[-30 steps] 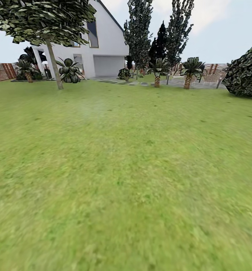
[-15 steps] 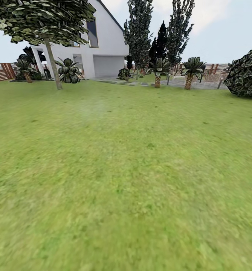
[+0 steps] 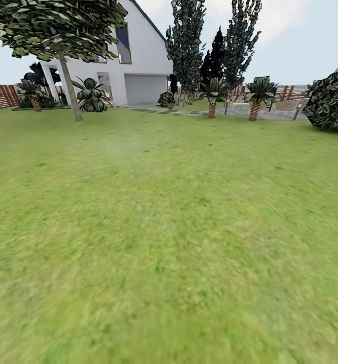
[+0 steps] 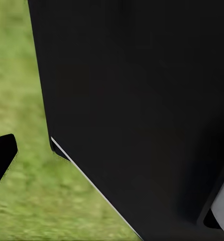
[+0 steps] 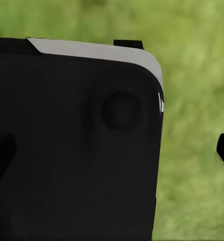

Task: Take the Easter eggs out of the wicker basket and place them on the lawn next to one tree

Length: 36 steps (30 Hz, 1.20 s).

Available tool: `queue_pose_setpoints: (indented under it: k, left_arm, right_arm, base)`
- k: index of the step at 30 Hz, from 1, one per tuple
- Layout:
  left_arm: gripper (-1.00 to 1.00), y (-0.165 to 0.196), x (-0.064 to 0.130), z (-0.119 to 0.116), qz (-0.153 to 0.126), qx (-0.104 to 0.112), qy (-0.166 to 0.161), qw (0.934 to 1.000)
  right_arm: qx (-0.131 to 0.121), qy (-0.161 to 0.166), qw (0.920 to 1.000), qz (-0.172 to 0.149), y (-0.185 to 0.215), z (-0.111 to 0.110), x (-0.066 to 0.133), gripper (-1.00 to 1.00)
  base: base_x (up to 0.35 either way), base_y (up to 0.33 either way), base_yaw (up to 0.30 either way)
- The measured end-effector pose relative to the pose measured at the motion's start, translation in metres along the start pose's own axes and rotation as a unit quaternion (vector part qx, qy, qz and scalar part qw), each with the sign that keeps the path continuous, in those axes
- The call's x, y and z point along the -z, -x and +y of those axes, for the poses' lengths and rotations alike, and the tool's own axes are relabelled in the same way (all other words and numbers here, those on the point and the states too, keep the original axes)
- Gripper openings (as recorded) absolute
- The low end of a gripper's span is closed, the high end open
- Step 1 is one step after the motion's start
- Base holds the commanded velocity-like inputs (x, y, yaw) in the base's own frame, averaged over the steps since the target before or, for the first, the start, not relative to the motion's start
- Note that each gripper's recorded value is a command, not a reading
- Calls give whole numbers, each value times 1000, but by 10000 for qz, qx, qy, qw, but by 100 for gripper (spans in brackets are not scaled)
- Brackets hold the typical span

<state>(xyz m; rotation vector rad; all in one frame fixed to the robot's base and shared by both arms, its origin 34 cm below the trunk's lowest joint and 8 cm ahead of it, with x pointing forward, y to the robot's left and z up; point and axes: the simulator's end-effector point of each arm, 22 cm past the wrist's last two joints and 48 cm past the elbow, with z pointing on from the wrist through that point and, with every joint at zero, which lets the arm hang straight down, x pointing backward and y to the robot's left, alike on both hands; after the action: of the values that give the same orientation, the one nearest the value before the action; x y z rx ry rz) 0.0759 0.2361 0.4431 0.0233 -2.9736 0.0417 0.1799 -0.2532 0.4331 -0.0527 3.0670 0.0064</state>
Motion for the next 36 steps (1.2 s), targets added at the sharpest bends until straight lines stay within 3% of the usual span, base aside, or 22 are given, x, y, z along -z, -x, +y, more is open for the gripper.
queue_pose_setpoints:
  k: [36]
  left_arm:
    - [100,0,0,0,0,0,0,10000]
  right_arm:
    - [0,0,10000,5,-1,0,0,100]
  base:
    - [325,0,0]
